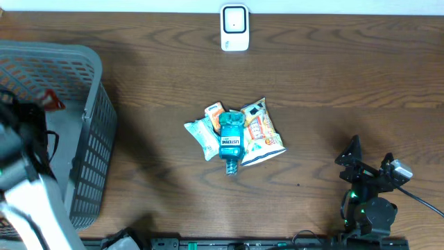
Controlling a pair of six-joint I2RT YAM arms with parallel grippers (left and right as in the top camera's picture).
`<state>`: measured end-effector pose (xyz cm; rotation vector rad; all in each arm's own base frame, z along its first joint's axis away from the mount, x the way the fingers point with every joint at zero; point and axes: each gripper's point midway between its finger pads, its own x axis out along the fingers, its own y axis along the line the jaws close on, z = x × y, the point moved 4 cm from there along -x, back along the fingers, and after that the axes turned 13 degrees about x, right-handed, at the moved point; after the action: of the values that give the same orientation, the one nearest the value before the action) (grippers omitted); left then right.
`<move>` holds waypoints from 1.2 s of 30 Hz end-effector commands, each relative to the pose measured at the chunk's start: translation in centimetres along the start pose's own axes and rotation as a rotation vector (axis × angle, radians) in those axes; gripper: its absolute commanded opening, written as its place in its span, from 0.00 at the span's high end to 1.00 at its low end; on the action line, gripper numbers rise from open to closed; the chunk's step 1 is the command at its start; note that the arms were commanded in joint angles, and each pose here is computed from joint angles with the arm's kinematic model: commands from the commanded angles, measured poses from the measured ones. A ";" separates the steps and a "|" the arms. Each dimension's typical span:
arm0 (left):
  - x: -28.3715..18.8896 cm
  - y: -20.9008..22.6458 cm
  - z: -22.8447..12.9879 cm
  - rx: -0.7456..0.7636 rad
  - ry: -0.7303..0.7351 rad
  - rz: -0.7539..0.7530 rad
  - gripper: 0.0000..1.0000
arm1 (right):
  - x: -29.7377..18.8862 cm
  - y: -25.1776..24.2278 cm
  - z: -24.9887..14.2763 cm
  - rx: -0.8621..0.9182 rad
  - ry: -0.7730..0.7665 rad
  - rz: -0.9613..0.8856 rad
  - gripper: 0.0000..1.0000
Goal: Scan the item barcode
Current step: 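Grasp the red snack bar in the basket with the left gripper, then carry the red snack bar out and drop it left of the pile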
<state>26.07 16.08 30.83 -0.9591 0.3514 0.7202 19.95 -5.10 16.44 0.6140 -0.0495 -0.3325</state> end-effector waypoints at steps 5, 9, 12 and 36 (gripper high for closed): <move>-9.3 -10.7 -6.8 0.519 0.087 -0.634 0.93 | 0.0 0.0 0.0 0.012 -0.003 -0.001 0.01; -11.3 -12.0 -15.4 0.927 0.270 -0.805 0.93 | 0.0 0.0 0.0 0.012 -0.003 -0.001 0.01; -10.0 -10.2 -19.9 1.089 0.378 -0.663 0.93 | 0.0 0.0 0.0 0.012 -0.003 -0.001 0.01; 3.2 2.7 -36.6 1.322 0.833 -0.020 0.83 | 0.0 0.0 0.0 0.012 -0.003 -0.001 0.01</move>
<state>27.80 -12.11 8.12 0.0592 1.3162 -0.0640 19.95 -5.10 16.44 0.6140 -0.0495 -0.3325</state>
